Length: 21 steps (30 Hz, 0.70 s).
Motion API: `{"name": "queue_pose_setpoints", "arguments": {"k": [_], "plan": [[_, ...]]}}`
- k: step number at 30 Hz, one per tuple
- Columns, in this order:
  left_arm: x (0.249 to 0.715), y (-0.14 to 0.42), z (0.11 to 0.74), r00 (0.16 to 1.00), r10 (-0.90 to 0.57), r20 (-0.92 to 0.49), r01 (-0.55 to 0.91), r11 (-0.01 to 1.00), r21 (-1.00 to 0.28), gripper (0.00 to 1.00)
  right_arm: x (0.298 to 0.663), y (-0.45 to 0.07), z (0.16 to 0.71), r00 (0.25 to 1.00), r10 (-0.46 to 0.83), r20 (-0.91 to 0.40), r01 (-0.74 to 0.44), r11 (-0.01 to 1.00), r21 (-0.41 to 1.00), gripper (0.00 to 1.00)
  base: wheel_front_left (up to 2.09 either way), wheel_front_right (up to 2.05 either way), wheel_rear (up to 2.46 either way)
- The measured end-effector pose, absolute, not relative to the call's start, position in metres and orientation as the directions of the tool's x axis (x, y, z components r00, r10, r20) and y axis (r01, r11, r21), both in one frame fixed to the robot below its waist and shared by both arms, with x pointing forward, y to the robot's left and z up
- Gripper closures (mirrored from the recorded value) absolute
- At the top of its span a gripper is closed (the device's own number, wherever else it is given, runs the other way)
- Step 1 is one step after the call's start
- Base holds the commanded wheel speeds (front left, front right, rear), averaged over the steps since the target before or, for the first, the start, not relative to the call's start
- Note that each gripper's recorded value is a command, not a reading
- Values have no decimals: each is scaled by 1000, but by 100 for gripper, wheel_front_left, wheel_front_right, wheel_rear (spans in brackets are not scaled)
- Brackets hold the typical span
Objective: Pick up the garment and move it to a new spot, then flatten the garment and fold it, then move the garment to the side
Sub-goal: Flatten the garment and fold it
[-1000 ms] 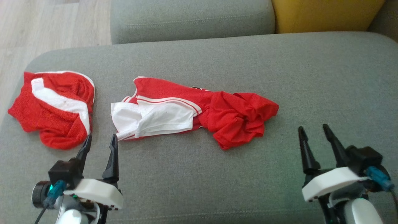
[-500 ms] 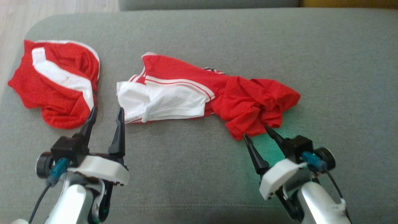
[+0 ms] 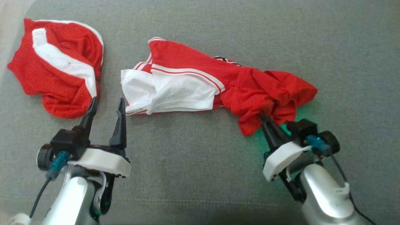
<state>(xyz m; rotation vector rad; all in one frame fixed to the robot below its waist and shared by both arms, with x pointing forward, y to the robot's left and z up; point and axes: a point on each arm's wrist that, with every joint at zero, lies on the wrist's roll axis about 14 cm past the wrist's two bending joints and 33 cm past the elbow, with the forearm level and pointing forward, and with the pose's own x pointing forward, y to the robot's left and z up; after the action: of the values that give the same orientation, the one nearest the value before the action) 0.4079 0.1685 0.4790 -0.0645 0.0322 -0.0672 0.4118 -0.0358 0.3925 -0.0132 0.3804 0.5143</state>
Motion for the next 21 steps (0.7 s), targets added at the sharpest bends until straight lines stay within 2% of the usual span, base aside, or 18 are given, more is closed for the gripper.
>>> {"name": "queue_pose_setpoints", "arguments": {"k": [4,7,11,16,20,21], "plan": [[412,163,478,996,-84,-30,82,994,-69,0,426,-54,413,860,426,-281,-411,905,113,100,0,0,0],[418,155,480,994,-105,-15,103,992,-73,0,440,-87,430,917,331,-224,-308,942,130,100,0,0,0],[422,151,480,993,-118,-14,117,990,-75,0,448,-132,434,957,199,-212,-169,974,148,100,0,0,0],[426,147,480,992,-129,-10,128,989,-68,0,448,-178,425,969,61,-241,-23,988,155,100,0,0,0],[427,145,478,991,-134,-14,133,989,-69,0,440,-205,404,948,-22,-316,71,987,145,100,0,0,0],[427,145,478,991,-134,-15,133,989,-69,0,439,-209,399,941,-34,-336,89,985,147,75,0,0,0]]}}
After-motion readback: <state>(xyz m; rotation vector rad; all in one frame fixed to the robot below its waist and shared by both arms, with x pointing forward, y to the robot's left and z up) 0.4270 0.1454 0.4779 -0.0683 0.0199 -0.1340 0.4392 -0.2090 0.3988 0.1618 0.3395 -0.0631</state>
